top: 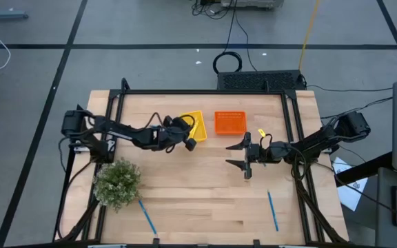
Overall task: Sort pens & pencils
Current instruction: Put the yellow pen into the yellow basket, then put the bottom right blue pencil into the orange basket
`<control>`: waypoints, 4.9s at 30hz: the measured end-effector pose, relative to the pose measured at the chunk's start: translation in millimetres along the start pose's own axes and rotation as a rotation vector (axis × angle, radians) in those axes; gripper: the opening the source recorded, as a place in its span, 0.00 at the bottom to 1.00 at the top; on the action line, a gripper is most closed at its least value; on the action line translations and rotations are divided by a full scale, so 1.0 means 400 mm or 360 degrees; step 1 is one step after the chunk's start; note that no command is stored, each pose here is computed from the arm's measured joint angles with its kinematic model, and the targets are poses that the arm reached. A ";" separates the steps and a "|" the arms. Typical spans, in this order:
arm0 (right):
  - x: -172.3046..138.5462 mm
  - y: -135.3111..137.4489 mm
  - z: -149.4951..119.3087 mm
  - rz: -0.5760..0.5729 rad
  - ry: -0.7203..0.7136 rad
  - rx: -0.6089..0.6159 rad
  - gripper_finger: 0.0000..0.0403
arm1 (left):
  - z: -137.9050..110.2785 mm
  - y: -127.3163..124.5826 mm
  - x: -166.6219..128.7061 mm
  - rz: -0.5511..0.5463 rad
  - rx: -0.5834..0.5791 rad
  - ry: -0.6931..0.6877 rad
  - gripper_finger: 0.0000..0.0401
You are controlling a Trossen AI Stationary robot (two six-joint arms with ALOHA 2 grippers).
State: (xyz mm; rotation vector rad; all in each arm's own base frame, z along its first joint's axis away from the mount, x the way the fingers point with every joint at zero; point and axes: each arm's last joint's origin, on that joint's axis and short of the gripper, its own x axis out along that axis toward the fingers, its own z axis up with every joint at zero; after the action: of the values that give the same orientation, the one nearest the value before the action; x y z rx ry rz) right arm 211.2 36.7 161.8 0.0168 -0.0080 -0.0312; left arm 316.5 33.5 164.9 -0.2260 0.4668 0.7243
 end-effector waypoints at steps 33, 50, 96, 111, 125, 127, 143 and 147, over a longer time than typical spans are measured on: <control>0.000 0.001 -0.003 0.0003 0.0020 0.0001 0.56 | 0.098 -0.022 -0.148 -0.0505 0.0105 -0.0171 0.33; 0.000 0.001 0.001 0.0003 -0.0010 0.0006 0.56 | -0.042 0.033 -0.333 -0.0951 0.0246 -0.0830 0.33; -0.170 0.232 -0.002 -0.1113 0.2104 0.0988 0.41 | -0.061 0.042 -0.327 -0.0908 0.0239 -0.0757 0.33; -0.187 0.241 -0.062 -0.1039 0.2118 0.1266 0.41 | -0.062 0.042 -0.326 -0.0906 0.0247 -0.0750 0.33; -0.198 0.246 -0.064 -0.1069 0.2185 0.1295 0.22 | -0.063 0.042 -0.325 -0.0904 0.0252 -0.0743 0.33; -0.198 0.246 -0.064 -0.1070 0.2194 0.1300 0.17 | -0.063 0.042 -0.325 -0.0904 0.0253 -0.0743 0.33; -0.199 0.247 -0.064 -0.1006 0.2218 0.1239 0.00 | -0.063 0.042 -0.325 -0.0903 0.0253 -0.0744 0.33; -0.195 0.244 -0.064 -0.0991 0.2197 0.1205 0.00 | -0.063 0.042 -0.325 -0.0903 0.0254 -0.0744 0.33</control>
State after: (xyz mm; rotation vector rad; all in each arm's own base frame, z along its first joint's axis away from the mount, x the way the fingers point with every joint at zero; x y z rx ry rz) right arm 136.4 136.9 137.1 0.7949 1.3703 -0.6326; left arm 211.7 -39.1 205.1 -0.0281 0.0021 0.1664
